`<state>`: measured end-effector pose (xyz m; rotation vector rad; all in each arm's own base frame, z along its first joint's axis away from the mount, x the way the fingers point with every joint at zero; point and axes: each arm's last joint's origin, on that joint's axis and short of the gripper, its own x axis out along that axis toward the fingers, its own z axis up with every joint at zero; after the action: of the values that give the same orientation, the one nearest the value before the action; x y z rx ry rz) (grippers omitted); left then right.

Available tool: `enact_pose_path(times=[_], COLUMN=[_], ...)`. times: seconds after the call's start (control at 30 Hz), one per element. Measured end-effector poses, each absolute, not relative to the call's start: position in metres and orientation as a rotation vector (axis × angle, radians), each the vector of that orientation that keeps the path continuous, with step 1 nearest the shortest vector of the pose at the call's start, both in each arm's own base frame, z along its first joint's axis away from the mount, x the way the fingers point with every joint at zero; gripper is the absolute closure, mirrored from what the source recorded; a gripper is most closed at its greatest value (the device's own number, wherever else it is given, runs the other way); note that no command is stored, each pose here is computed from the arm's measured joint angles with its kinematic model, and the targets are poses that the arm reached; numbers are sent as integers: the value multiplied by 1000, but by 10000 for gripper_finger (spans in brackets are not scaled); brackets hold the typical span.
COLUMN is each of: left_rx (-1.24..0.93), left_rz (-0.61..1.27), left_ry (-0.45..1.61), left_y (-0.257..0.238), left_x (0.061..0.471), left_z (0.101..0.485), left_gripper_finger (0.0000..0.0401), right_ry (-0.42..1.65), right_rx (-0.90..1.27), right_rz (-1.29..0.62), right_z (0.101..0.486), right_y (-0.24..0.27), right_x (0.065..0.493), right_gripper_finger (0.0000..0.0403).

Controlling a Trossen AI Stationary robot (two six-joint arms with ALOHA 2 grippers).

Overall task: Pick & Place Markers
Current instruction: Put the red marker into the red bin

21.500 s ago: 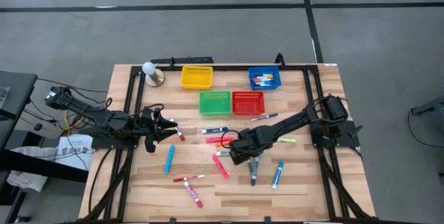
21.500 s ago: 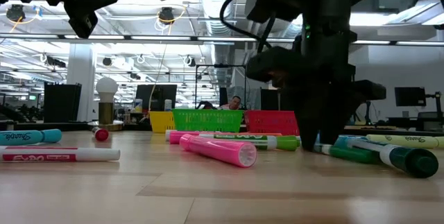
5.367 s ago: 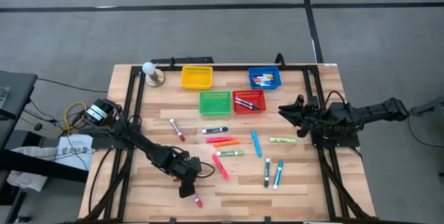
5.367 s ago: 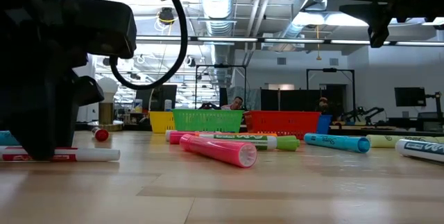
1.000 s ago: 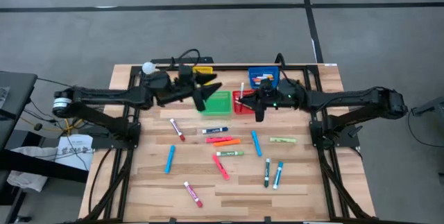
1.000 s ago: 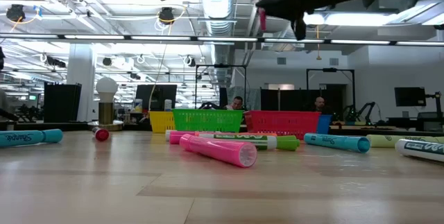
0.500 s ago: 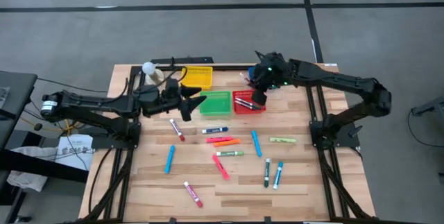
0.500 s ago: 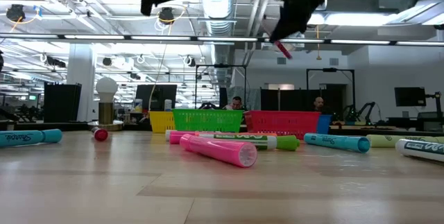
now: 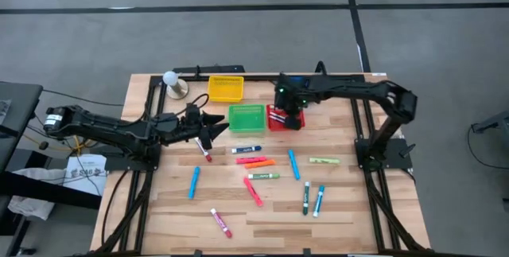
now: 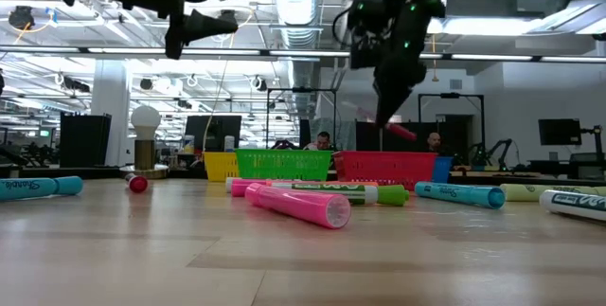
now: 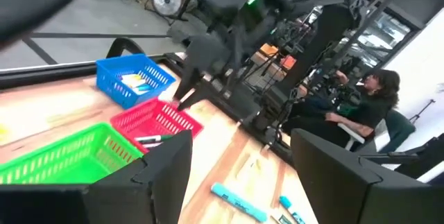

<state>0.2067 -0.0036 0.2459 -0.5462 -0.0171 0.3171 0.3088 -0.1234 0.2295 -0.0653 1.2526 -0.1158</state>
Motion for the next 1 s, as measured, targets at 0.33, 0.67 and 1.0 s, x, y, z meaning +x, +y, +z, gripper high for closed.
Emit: enact_pose_path(times=[0.33, 0.67, 1.0], left_rx=[-535, -533, -533], left_rz=[334, 344, 345], left_ry=[-22, -26, -26], left_y=[-3, -2, -2], left_x=[206, 206, 206], left_z=[245, 245, 245], left_gripper_finger=[158, 159, 160], right_ry=[1375, 1422, 1425], right_rx=[-62, -68, -98], right_rz=[-58, -29, 0], right_z=[186, 170, 170], right_y=[-129, -132, -131], right_x=[323, 329, 329], right_gripper_finger=[366, 351, 338])
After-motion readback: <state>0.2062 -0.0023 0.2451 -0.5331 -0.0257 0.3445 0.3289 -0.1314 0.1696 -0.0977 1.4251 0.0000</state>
